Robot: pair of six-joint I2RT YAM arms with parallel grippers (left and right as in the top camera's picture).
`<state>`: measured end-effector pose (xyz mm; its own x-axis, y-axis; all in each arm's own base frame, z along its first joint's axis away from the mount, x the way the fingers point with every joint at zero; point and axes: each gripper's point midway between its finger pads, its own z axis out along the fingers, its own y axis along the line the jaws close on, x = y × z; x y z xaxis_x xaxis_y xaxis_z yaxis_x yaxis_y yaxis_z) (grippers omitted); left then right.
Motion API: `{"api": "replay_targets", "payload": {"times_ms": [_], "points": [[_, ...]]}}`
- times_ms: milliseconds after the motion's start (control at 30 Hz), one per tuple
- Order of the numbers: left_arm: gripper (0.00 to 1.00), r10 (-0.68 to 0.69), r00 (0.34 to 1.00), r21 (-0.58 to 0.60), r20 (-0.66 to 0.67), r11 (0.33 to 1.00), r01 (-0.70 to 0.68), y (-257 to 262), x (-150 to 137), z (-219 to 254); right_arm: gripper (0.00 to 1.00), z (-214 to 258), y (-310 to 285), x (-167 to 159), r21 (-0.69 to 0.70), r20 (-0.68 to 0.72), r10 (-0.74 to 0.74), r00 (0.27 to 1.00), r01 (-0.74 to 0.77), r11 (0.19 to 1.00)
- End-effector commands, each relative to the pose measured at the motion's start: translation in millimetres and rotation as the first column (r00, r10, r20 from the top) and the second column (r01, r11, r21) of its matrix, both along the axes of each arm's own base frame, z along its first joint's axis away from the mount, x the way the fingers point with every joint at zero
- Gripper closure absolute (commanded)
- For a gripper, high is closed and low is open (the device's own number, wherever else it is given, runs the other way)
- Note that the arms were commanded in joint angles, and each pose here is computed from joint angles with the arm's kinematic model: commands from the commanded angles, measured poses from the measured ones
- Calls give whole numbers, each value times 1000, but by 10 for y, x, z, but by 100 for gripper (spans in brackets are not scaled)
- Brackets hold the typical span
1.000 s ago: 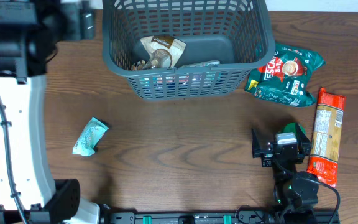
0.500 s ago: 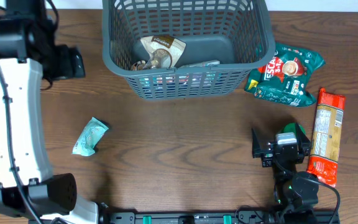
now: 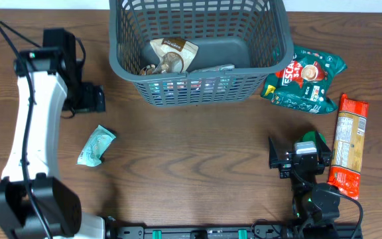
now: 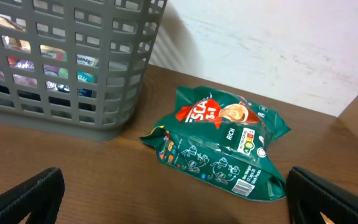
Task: Pack container
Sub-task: 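Move the left gripper to the mint-green wipes packet and grasp it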
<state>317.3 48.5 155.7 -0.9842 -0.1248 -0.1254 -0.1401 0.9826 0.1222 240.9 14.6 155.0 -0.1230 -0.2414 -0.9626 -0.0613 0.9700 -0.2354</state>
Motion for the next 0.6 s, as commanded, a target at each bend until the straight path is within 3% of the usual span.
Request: {"api": "replay_targets", "payload": {"times_ms": [0, 267, 567], "points": [[4, -61, 998, -30, 27, 998, 62, -88, -141, -36, 1, -7, -5, -1, 16, 1, -4, 1000, 4, 1000], [4, -114, 993, -60, -29, 992, 112, -166, -555, -493, 1, -7, -5, -1, 16, 1, -4, 1000, 4, 1000], [3, -217, 974, -124, -66, 970, 208, -282, -776, -868, 1, -7, -5, -1, 16, 1, -4, 1000, 4, 1000]]}}
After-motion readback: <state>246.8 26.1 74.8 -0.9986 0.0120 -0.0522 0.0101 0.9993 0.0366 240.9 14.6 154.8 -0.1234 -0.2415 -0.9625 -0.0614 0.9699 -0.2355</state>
